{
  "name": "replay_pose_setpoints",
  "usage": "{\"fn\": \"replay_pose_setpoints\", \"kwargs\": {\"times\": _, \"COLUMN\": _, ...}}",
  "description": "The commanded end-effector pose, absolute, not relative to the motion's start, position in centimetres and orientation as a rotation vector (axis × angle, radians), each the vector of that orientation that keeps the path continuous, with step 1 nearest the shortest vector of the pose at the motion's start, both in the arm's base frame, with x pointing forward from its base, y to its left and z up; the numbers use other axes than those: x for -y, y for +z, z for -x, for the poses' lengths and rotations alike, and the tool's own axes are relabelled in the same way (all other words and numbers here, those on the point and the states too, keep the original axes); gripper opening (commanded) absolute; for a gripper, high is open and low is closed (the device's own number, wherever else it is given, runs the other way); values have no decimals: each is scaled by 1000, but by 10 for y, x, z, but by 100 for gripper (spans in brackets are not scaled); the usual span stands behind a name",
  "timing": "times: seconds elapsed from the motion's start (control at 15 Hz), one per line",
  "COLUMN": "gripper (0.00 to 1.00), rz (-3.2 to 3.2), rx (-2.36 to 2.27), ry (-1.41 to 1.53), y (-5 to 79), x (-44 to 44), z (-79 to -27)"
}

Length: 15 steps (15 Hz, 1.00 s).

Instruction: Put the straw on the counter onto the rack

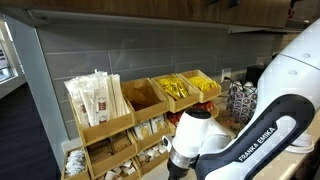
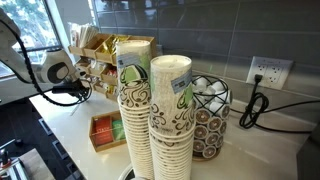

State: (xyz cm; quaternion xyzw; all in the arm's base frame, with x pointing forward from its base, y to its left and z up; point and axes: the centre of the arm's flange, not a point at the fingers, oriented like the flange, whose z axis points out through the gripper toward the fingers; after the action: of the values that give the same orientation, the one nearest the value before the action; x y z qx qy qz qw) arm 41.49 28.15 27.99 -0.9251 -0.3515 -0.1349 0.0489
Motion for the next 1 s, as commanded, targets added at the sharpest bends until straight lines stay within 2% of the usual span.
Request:
{"fn": "replay_pose_setpoints", "kwargs": {"times": 0.0, "gripper": 34, "rz": 2823, "rx": 1068, "ry": -431, "y": 278, "x": -283, "z": -415}}
{"fn": "replay_pose_setpoints", "kwargs": {"times": 0.93, "gripper": 28, "rz": 2793, "rx": 1086, "ry": -435, "y": 283, "x": -291, "z": -413}}
